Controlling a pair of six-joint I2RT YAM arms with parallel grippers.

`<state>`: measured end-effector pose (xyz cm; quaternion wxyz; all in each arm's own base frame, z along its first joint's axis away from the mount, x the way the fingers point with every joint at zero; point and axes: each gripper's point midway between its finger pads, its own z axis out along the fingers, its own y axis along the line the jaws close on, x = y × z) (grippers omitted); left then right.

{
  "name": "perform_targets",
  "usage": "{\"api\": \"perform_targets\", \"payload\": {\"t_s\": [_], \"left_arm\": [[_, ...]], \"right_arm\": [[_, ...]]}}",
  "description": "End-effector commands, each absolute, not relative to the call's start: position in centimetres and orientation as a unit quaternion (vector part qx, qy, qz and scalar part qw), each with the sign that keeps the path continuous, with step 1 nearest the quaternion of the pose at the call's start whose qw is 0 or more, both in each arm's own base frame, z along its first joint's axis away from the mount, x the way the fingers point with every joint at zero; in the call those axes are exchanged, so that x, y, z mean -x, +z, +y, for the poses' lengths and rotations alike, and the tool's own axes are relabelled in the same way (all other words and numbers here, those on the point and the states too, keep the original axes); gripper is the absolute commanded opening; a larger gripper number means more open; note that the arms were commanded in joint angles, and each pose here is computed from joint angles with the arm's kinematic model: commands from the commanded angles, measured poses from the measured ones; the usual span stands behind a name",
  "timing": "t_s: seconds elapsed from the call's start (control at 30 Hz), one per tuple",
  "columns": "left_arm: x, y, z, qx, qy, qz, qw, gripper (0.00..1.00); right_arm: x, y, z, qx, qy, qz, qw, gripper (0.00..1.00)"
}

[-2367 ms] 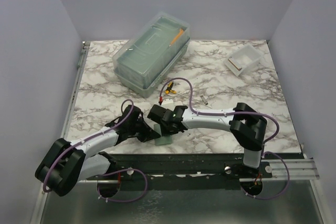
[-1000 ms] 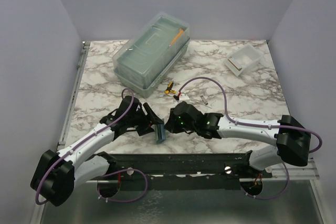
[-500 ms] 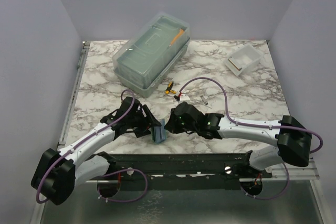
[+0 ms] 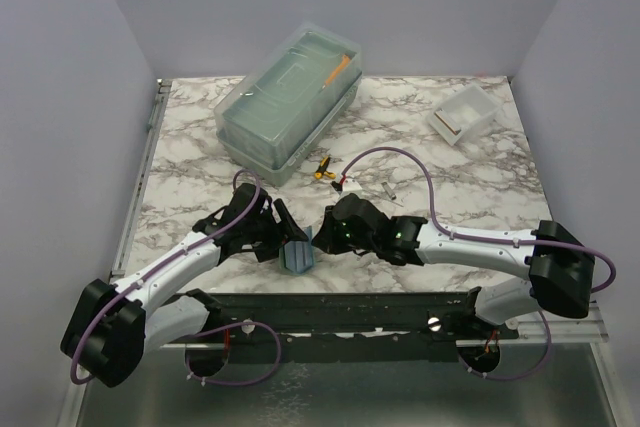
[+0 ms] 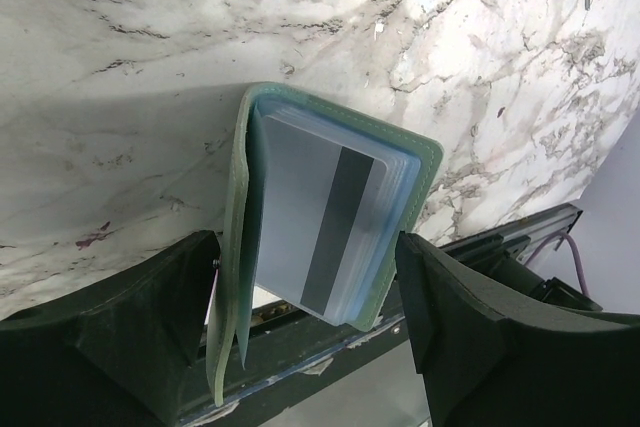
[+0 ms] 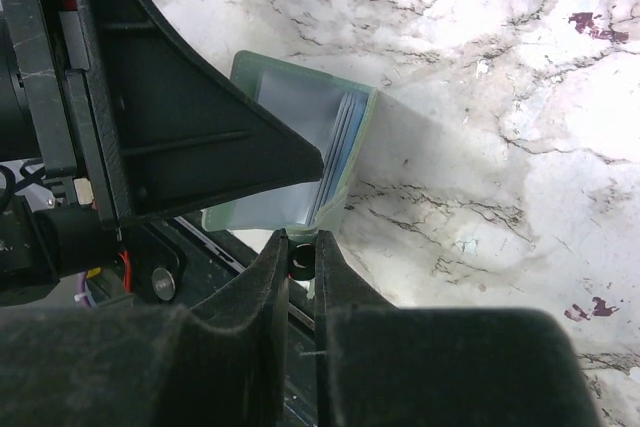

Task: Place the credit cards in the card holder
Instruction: Open the card holder at the center of the board.

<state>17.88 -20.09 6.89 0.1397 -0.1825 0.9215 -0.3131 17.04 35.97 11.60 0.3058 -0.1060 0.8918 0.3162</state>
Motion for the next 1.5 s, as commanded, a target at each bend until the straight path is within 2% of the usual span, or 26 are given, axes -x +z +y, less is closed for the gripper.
{"api": "perform_targets", "payload": {"t_s": [0.0,0.33,0.57,0.73,0.83,0.97,1.23,1.47], "left_arm": [[-18.2,6.9,-19.9,0.176,-0.306,0.924,0.147,0.78],[-18.0,5.9,-19.7,0.176,-0.292,0.930,0.138,0.78],[-17.9,5.8,-19.7,0.172,-0.290,0.932,0.135,0.85],[-17.7,5.2,-19.6,0.173,-0.283,0.935,0.127,0.87],[-17.5,4.9,-19.6,0.172,-0.281,0.936,0.122,0.94],[-17.4,4.6,-19.4,0.171,-0.275,0.938,0.123,0.95],[-16.9,3.2,-18.5,0.185,-0.247,0.945,0.111,0.80],[-17.2,4.1,-17.9,0.193,-0.248,0.939,0.140,0.74]], "right_arm": [[-17.0,12.4,36.1,0.108,0.334,0.883,0.312,0.00],[-16.9,12.5,36.1,0.108,0.336,0.882,0.312,0.00],[-16.9,12.5,36.1,0.109,0.337,0.882,0.312,0.00],[-16.8,12.5,36.1,0.110,0.337,0.882,0.312,0.00],[-16.8,12.4,36.0,0.110,0.336,0.882,0.311,0.00],[-16.8,12.3,35.8,0.108,0.334,0.883,0.312,0.00],[-17.1,12.1,34.8,0.098,0.314,0.889,0.319,0.00],[-17.3,12.0,33.3,0.089,0.293,0.893,0.331,0.00]]}}
